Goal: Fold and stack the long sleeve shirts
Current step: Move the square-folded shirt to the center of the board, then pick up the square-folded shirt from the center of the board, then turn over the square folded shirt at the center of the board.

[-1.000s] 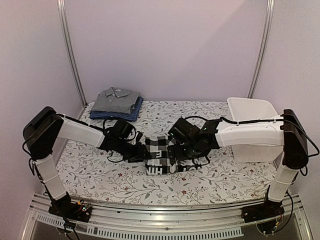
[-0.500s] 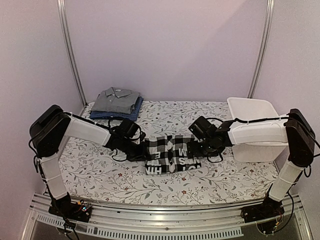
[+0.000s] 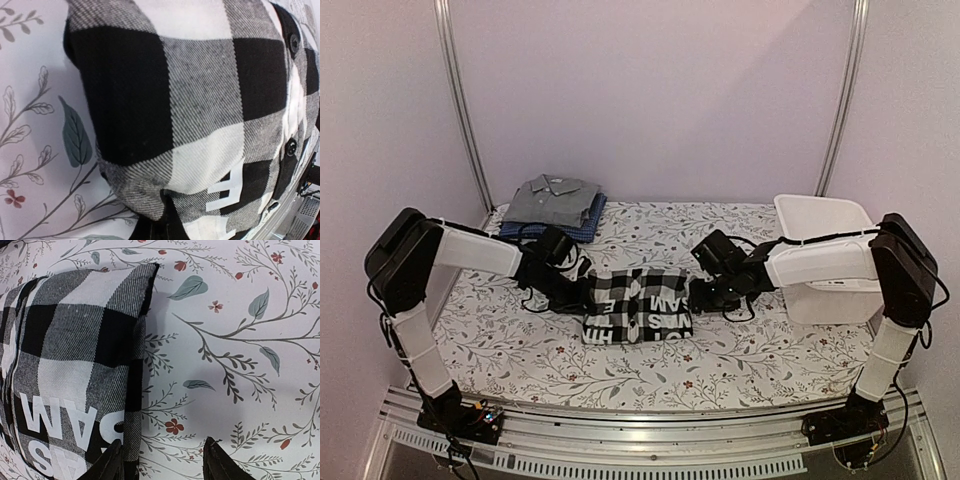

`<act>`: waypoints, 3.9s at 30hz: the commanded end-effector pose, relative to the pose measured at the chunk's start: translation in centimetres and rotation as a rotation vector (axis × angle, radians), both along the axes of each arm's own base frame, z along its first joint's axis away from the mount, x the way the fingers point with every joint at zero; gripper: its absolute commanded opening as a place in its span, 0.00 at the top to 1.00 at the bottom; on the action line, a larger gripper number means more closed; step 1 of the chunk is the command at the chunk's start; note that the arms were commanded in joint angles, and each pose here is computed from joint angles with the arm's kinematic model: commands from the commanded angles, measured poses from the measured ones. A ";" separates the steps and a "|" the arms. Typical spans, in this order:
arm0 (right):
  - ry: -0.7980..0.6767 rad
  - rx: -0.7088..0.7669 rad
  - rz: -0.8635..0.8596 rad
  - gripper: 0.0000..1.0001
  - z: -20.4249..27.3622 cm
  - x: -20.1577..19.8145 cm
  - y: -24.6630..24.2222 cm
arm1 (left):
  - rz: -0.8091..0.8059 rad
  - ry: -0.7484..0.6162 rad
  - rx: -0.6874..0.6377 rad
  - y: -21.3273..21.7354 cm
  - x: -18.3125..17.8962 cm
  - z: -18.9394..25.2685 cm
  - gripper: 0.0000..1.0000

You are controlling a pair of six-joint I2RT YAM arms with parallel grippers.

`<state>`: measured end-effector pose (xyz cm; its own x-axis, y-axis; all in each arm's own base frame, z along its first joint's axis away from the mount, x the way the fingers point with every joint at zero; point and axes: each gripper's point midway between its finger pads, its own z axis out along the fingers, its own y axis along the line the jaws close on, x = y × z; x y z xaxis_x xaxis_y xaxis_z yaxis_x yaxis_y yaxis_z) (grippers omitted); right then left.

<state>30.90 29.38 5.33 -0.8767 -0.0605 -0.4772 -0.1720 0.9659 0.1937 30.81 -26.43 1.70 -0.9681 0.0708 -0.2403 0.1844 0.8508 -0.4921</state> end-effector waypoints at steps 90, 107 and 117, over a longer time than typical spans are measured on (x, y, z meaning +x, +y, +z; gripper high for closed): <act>-0.048 0.328 0.274 0.76 4.1 4.1 15.9 | -0.062 -0.229 0.164 11.5 8.6 17.7 1.00; 0.091 0.590 0.255 0.93 -4.1 6.6 26.5 | -0.080 -0.260 0.143 8.7 8.7 21.3 1.00; 0.158 0.738 0.346 0.88 -3.6 3.5 31.1 | -0.162 -0.209 0.105 2.1 6.5 19.4 1.00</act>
